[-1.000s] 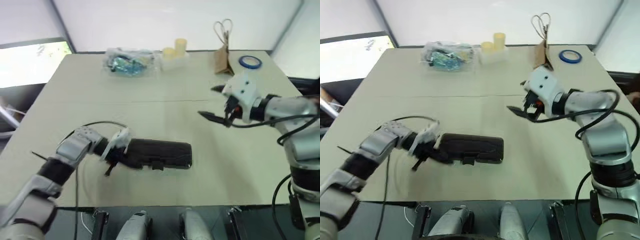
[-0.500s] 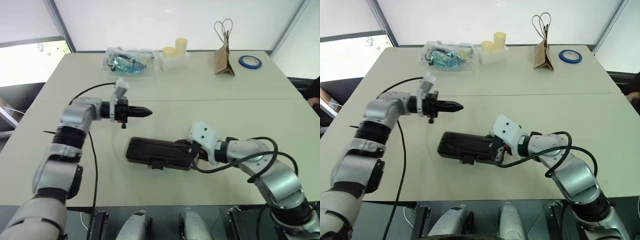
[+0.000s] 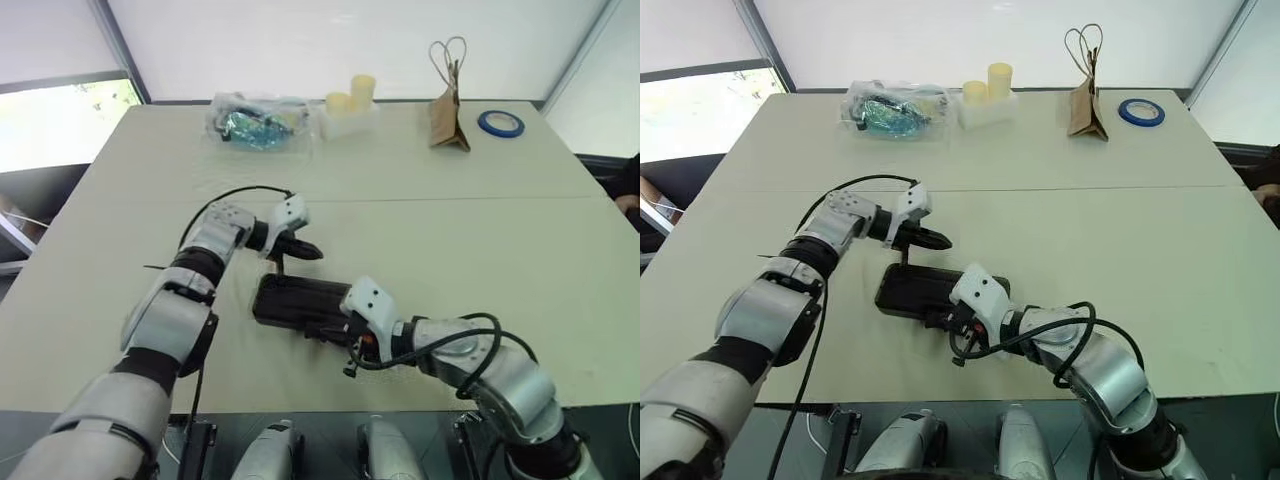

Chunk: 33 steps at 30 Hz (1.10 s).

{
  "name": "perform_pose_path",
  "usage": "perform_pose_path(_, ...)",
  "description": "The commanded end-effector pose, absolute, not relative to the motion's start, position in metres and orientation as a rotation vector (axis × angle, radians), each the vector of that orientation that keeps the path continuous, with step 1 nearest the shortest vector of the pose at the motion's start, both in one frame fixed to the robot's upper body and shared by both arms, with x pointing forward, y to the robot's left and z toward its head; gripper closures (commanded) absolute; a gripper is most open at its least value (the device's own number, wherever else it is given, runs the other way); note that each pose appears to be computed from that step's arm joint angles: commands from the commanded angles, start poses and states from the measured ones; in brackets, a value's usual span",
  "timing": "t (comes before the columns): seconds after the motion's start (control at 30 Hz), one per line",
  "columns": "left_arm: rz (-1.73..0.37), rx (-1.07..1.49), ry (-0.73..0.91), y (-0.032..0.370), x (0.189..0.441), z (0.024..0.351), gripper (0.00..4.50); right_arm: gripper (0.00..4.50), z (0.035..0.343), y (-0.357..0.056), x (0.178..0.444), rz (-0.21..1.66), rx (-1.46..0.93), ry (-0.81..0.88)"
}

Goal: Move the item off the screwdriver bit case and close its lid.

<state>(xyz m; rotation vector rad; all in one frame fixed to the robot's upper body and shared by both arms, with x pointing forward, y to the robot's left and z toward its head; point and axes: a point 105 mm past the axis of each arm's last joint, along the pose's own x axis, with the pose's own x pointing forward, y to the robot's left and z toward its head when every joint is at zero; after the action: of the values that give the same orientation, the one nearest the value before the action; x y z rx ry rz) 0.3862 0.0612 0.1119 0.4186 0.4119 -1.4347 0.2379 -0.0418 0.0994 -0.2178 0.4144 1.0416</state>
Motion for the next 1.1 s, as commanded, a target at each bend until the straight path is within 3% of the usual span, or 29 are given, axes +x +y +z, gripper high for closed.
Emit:
perform_pose_path(0.03, -1.498, 0.425, 0.368, 0.053, 0.385, 0.13, 4.5, 4.48, 0.093, -0.041, 0.244, 1.008, -0.23, 0.402)
perform_pose_path(0.23, -1.588, 0.461, 0.413, 0.045, 0.373, 0.119, 4.5, 4.48, 0.09, -0.038, 0.251, 0.999, -0.253, 0.388)
perform_pose_path(0.43, -1.601, 0.502, 0.427, 0.049, 0.371, 0.111, 4.5, 4.48, 0.102, -0.033, 0.231, 1.08, -0.25, 0.381)
perform_pose_path(0.73, -1.624, 0.507, 0.446, 0.053, 0.366, 0.107, 4.5, 4.48, 0.096, -0.032, 0.224, 1.07, -0.23, 0.421)
perform_pose_path(1.1, -1.705, 0.553, 0.478, 0.05, 0.355, 0.094, 4.5, 4.48, 0.091, -0.04, 0.253, 0.955, -0.311, 0.395)
